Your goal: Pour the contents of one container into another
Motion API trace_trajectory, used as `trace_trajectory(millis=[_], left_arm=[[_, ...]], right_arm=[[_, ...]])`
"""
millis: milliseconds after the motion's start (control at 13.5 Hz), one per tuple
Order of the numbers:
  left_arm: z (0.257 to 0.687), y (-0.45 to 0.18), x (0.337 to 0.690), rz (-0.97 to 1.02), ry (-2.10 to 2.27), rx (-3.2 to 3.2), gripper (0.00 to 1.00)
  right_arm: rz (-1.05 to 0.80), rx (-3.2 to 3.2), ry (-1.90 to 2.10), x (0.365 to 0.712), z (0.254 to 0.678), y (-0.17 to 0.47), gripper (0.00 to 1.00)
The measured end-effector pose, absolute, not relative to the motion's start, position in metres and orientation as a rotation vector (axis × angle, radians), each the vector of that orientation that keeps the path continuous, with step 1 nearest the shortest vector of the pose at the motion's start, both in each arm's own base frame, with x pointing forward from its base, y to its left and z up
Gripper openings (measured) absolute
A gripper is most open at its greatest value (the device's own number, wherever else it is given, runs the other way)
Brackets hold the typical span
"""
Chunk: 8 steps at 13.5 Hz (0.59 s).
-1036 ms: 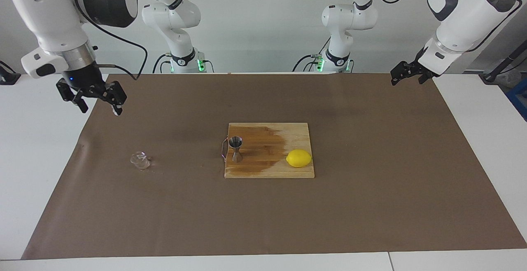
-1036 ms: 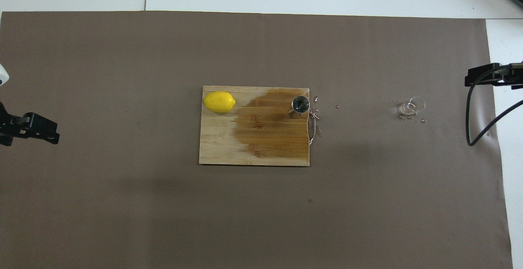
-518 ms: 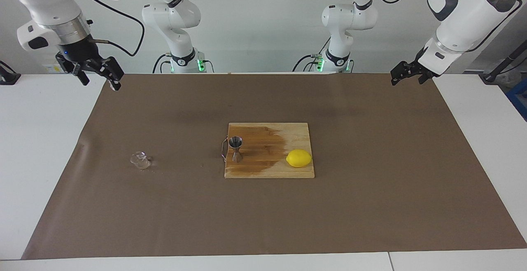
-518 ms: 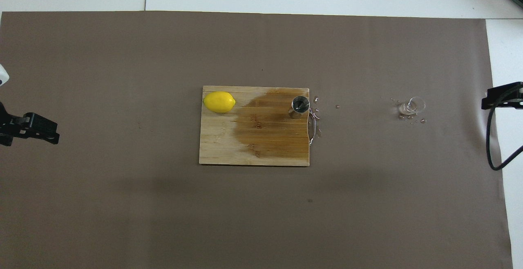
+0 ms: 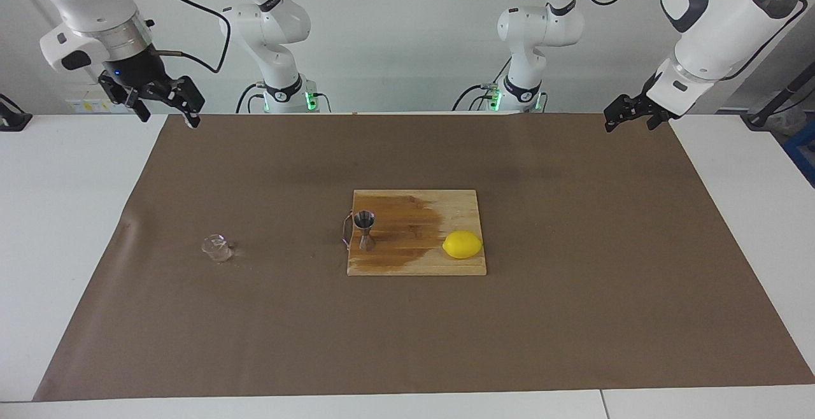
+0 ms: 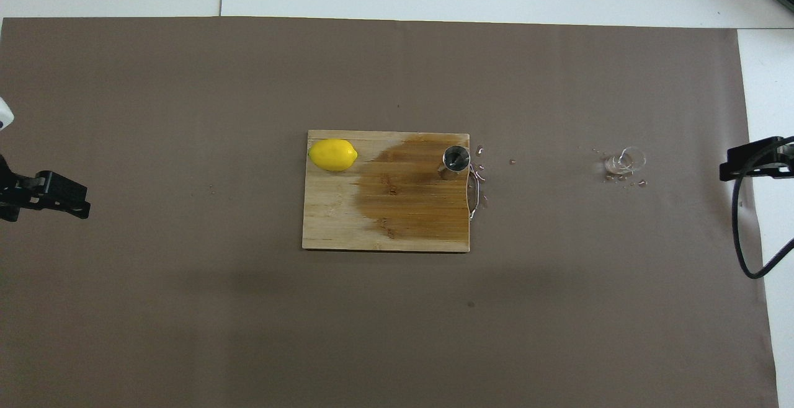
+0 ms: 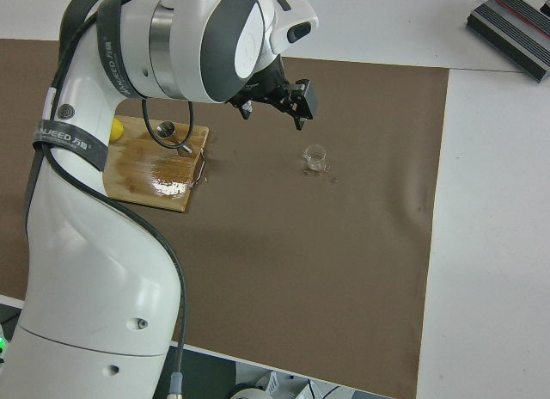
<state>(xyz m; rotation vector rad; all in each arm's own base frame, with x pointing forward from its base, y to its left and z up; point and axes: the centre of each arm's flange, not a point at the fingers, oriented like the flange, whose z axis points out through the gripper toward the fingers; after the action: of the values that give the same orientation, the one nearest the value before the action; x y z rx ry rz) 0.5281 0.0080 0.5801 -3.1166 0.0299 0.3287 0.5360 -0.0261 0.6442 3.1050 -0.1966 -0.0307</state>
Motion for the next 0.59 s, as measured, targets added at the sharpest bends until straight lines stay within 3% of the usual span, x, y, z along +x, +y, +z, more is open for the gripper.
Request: trace_trajectory(millis=[592], left_arm=[[0.5801,0.008,0.5281,0.329,0.03,-3.117,1.0]], right_arm=[[-0.034,3.106,-0.164,0.5376,0.6423,-0.012,1.0]])
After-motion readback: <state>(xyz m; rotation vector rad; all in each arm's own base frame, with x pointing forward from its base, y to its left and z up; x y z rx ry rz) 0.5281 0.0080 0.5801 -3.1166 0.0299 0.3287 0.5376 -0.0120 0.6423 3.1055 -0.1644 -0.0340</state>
